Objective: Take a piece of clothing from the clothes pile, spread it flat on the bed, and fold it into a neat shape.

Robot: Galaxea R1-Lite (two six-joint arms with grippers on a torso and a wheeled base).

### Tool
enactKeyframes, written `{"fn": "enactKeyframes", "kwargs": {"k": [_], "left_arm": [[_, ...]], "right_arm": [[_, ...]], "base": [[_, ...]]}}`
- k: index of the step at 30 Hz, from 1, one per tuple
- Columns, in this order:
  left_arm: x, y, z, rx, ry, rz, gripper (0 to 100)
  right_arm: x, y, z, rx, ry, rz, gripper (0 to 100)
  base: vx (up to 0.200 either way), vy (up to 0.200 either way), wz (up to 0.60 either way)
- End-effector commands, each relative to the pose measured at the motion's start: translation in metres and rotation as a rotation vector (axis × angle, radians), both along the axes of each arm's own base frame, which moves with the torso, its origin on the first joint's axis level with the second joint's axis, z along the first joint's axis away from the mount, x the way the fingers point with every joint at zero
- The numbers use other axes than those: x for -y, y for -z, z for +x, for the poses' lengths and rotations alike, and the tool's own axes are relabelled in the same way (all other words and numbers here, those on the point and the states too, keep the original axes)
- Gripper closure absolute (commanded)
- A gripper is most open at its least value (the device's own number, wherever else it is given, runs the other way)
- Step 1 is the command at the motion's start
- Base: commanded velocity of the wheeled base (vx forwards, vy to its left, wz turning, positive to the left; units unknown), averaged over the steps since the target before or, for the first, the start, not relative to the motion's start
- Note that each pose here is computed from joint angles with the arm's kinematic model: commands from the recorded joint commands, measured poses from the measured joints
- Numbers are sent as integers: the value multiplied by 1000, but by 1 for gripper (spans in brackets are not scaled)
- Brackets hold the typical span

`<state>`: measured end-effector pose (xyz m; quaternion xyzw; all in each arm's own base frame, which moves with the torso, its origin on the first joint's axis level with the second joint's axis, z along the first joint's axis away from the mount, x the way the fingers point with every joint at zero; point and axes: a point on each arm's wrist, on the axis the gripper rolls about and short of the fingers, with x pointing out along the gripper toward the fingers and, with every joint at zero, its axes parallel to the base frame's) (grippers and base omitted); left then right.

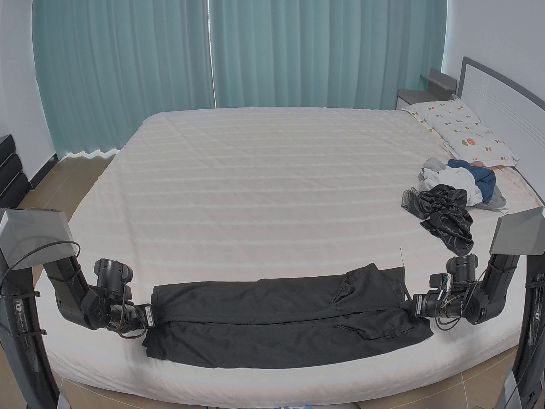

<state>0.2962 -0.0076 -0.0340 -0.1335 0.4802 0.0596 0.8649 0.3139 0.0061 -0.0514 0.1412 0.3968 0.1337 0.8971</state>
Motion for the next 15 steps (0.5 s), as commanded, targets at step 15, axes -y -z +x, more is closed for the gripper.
{"fn": "enactKeyframes", "kwargs": {"k": [15], "left_arm": [[-13, -6, -6, 22, -90, 8, 0]], "right_arm": [[17, -48, 6, 143, 149, 118, 0]], "base": [[0, 0, 0]]}}
